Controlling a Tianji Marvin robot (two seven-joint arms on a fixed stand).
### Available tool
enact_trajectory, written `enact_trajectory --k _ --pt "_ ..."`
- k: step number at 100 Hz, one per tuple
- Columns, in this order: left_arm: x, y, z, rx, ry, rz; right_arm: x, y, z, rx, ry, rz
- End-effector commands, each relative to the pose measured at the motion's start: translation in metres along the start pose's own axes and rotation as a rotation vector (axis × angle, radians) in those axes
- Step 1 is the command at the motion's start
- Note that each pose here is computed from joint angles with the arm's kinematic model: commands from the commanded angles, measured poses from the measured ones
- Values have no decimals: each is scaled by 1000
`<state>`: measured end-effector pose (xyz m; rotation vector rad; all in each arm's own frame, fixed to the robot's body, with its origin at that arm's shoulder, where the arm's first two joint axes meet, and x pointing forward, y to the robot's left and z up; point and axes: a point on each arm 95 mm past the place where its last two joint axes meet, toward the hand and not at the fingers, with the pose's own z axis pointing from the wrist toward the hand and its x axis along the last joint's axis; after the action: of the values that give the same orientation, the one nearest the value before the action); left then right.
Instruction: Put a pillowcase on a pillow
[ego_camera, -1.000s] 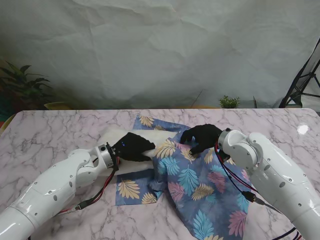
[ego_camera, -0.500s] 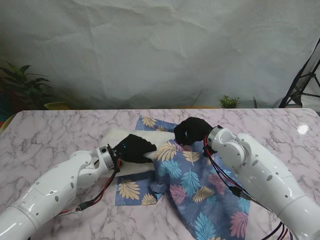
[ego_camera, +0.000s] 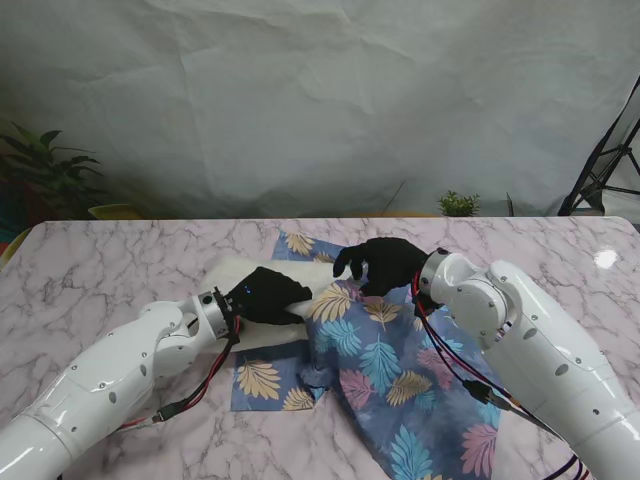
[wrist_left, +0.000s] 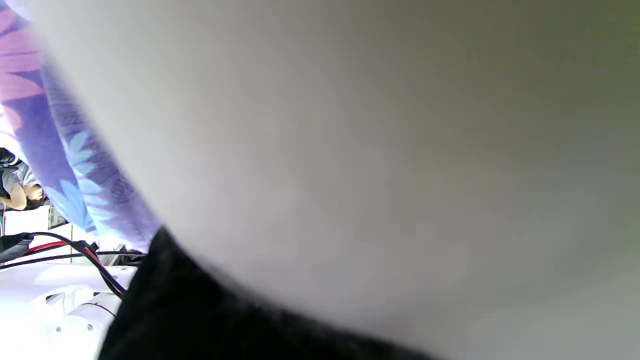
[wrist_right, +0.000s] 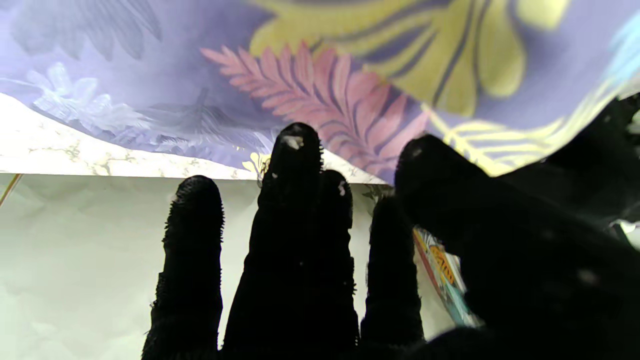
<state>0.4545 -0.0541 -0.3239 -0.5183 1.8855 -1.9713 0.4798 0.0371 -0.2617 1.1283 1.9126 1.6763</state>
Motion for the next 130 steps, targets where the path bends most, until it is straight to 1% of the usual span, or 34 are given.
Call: enact_trajectory --k 1,10,25,35,46,53,65,76,81,97,111,130 --pt "1 -2 4 -3 6 5 -3 -5 -5 39 2 -12" --pt "3 -2 5 -1 15 6 -3 -5 -4 60 4 -40" --pt "6 -3 7 5 26 7 -4 -5 5 102 -4 -41" --pt "7 -4 7 11 26 10 -5 -5 9 132 -4 -63" --pt "6 -4 6 12 27 14 -5 -6 12 131 -18 -72" --pt "6 -4 6 11 27 16 -7 -6 14 98 -33 -82" --pt "6 -4 5 11 30 17 -7 -4 16 59 -52 -63" --pt "7 -4 6 11 40 14 -5 1 23 -29 -49 -84" --pt "8 -3 7 13 46 13 -3 3 27 -56 -41 -87" --pt "11 -3 11 30 65 5 8 11 39 -124 -13 -77" --pt "14 -4 14 45 82 3 23 15 49 -195 28 -51" --pt "17 -8 19 73 89 13 43 17 60 -262 72 27"
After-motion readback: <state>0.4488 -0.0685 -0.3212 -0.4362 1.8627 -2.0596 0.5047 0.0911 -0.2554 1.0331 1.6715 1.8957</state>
